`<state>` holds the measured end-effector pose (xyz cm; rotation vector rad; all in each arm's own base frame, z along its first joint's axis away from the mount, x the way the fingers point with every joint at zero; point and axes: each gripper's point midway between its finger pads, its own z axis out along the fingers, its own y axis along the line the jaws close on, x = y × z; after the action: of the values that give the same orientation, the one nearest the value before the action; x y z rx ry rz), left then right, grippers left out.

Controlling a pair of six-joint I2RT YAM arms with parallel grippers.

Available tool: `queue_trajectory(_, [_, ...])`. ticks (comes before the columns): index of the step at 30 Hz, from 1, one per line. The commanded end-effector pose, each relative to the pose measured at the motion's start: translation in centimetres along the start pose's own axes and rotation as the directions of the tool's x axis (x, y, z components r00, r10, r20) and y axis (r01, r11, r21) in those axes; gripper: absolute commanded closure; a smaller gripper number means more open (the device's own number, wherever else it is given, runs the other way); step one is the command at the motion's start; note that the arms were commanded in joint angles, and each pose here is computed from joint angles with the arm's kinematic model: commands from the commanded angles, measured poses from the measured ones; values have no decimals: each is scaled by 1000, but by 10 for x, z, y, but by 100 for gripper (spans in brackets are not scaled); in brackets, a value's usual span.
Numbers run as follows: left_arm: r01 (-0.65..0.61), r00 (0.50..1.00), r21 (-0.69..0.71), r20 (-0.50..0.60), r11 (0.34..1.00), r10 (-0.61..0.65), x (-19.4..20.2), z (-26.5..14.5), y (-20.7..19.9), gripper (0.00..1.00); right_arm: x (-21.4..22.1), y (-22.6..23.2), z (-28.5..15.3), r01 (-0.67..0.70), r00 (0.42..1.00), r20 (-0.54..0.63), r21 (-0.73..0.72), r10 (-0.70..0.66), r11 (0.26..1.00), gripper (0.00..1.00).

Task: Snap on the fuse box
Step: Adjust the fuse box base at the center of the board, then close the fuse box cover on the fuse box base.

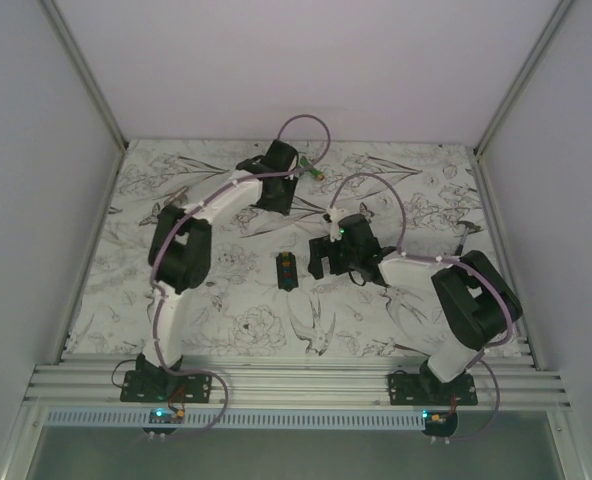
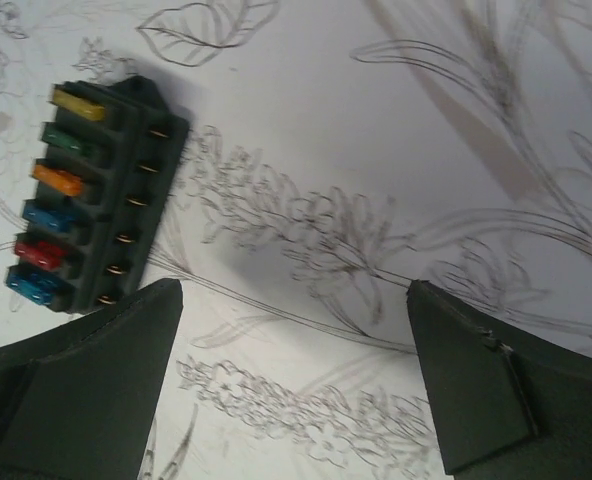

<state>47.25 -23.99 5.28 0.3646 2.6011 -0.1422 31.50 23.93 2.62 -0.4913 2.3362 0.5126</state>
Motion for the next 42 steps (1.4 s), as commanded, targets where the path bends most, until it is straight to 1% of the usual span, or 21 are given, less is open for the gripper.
queue_trajectory(1, [148,987,-85,75,985,-142,2,-64,17,74,-10,27,12,24,999,24,-44,-22,999,0])
queue_trajectory(4, [236,970,-117,82,965,-227,25,-87,26,78,-6,43,19,47,999,12,-58,-46,997,0])
queue_trajectory(7, [311,950,-126,77,942,-303,50,-103,30,78,-2,60,26,73,997,4,-65,-73,995,0])
queue_trajectory(11, [368,930,-131,64,921,-363,80,-116,32,80,2,77,33,79,997,-1,-71,-79,994,0])
queue_trajectory(14, [366,931,-114,61,924,-361,94,-122,28,82,2,86,36,78,997,2,-81,-78,994,0])
queue_trajectory(16, [323,946,-91,63,942,-318,98,-124,20,81,0,86,33,74,997,9,-73,-74,995,0])
queue_trajectory(18, [258,965,-73,59,963,-254,100,-124,9,81,-5,76,25,79,997,28,-32,-78,996,0])
queue_trajectory(21, [187,982,-39,30,981,-186,106,-121,-5,82,-11,50,12,53,997,51,36,-55,998,0])
queue_trajectory(24, [88,996,-13,8,996,-88,114,-116,-16,82,-11,17,-4,3,997,75,89,-10,996,0])
queue_trajectory(28, [-55,998,33,-4,998,55,122,-107,-25,82,-12,-23,-26,-62,991,130,145,43,988,0])
queue_trajectory(32, [-152,988,92,0,984,153,127,-104,-31,82,-15,-39,-35,-107,982,171,145,82,984,0])
queue_trajectory(35, [-188,982,117,-7,975,190,136,-100,-32,82,-15,-41,-37,-114,980,177,139,88,984,0])
queue_trajectory(42, [-197,980,201,6,959,200,152,-90,-43,81,-13,-39,-34,-113,982,168,122,92,986,0])
